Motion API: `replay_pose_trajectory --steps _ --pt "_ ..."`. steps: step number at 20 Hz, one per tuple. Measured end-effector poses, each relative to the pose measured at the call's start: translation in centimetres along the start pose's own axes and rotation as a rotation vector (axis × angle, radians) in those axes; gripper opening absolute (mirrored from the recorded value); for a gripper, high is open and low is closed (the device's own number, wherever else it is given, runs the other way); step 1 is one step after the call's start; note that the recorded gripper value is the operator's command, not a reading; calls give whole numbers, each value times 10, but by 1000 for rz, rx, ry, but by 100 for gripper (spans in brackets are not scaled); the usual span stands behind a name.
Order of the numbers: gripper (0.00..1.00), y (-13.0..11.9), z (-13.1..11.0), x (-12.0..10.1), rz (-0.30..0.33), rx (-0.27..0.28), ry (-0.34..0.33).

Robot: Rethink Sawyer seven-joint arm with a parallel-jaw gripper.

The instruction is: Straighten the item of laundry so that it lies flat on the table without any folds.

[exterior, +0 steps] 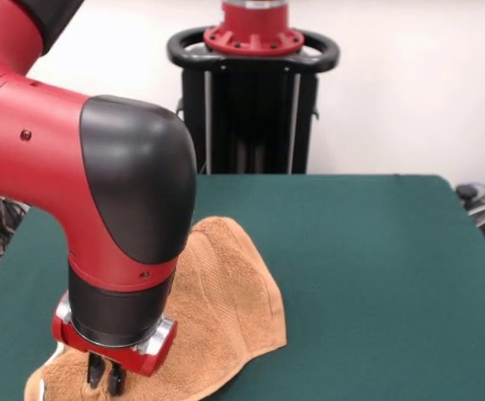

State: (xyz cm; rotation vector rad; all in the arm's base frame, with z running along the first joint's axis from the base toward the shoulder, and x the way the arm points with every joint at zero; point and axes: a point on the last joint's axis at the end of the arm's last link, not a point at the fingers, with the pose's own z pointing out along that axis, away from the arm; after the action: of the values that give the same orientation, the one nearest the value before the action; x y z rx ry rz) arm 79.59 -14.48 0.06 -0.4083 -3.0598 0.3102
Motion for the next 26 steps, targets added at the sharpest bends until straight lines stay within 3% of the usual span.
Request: replay_pose_trajectory --steps 6,12,13,26 --pt "0 1 4 2 -3 5 5" --pt "0 5 22 17 -35 47 51" --pt "100 5 29 22 -50 70 64" --pt "100 3 35 38 -67 87 97"
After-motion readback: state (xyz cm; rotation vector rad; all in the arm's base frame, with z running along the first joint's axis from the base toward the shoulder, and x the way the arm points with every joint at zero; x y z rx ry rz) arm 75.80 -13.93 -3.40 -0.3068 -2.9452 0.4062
